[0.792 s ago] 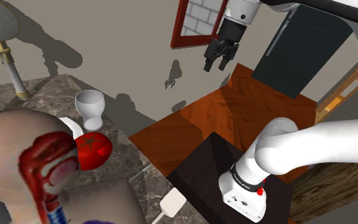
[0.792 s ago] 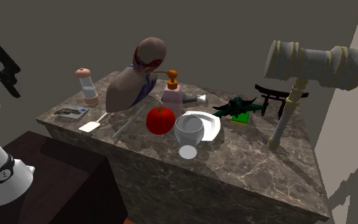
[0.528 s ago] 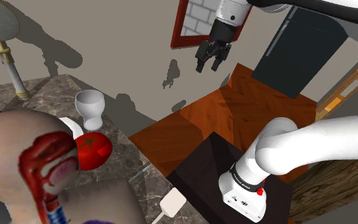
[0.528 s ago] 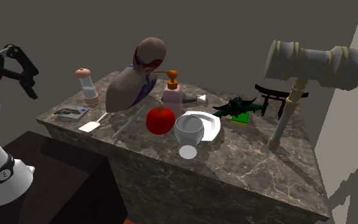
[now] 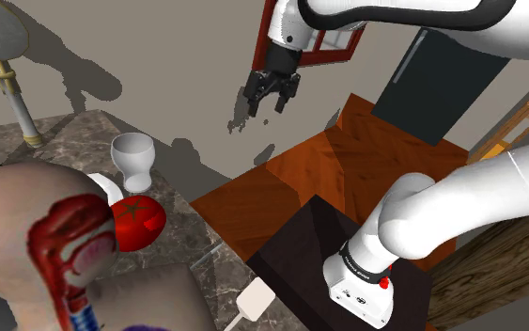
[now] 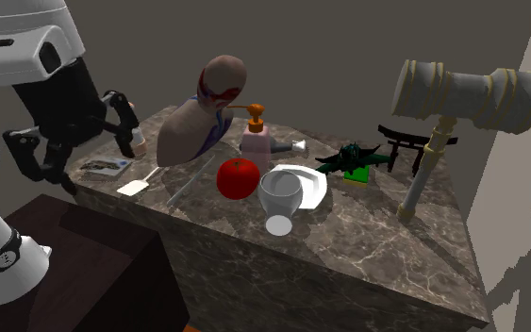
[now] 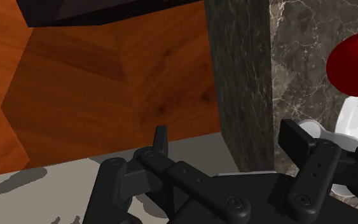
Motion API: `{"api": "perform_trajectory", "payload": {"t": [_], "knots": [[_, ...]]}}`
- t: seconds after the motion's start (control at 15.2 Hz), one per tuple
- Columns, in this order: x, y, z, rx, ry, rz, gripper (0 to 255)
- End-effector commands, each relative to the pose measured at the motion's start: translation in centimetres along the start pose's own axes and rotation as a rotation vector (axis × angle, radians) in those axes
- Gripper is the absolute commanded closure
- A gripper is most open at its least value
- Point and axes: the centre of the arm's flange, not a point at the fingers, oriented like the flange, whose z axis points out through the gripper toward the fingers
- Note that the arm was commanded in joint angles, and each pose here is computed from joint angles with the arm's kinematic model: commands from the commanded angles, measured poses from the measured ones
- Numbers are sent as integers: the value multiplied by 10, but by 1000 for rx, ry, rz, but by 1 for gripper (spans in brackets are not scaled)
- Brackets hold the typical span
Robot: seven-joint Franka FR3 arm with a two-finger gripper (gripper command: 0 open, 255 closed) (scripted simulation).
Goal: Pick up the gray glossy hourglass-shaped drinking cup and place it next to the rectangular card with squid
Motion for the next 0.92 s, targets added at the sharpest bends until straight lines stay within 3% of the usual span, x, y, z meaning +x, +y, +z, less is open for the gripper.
{"api": "perform_trajectory", "payload": {"t": [0.0,0.86], "knots": [[17,-23,13,-5,0,2,0],[112,-147,93,-45,-4,11,0]]}}
